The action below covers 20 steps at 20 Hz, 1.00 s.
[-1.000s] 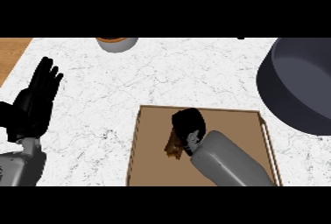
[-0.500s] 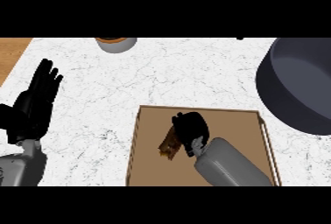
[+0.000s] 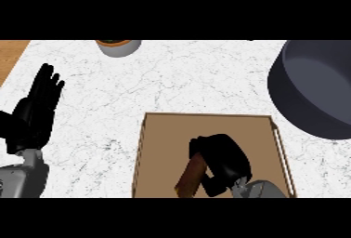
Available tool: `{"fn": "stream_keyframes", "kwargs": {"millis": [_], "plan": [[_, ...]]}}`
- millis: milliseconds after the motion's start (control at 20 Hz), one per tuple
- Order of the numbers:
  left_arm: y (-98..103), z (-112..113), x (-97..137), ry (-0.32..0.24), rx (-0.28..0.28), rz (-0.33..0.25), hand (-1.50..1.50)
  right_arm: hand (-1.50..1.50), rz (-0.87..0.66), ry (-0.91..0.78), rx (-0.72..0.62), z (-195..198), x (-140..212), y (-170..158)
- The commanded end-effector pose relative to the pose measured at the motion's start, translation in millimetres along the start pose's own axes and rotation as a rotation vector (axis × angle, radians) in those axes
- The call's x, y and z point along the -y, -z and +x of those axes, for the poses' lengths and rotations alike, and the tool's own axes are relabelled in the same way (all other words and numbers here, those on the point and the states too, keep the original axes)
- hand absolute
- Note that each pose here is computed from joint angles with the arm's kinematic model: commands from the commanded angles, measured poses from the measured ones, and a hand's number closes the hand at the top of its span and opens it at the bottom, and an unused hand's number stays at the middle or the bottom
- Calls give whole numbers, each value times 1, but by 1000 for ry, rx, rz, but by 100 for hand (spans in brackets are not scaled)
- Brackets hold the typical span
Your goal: Pick the sweet potato from the tray and place it in the pot
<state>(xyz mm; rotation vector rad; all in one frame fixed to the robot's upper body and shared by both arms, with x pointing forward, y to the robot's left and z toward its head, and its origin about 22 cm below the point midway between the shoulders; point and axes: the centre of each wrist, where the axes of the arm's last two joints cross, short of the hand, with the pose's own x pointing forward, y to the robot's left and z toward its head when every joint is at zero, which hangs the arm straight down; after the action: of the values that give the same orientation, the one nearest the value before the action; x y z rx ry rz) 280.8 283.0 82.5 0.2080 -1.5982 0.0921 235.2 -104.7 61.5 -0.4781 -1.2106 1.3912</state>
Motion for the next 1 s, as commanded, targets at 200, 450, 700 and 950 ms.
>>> {"fn": "stream_keyframes", "kwargs": {"millis": [200, 450, 700, 950], "plan": [[-3, 7, -4, 22, 7, -2, 0, 150, -496, 206, -22, -12, 48, -56], [7, 3, -2, 25, 25, 9, 0, 150, -803, 258, -63, -11, 88, -84], [-2, -4, 17, 4, 8, -16, 0, 150, -947, 323, -110, -49, 116, -107], [-1, 13, -12, 7, 2, -19, 0, 150, -996, 320, -197, -71, 138, -135]]}}
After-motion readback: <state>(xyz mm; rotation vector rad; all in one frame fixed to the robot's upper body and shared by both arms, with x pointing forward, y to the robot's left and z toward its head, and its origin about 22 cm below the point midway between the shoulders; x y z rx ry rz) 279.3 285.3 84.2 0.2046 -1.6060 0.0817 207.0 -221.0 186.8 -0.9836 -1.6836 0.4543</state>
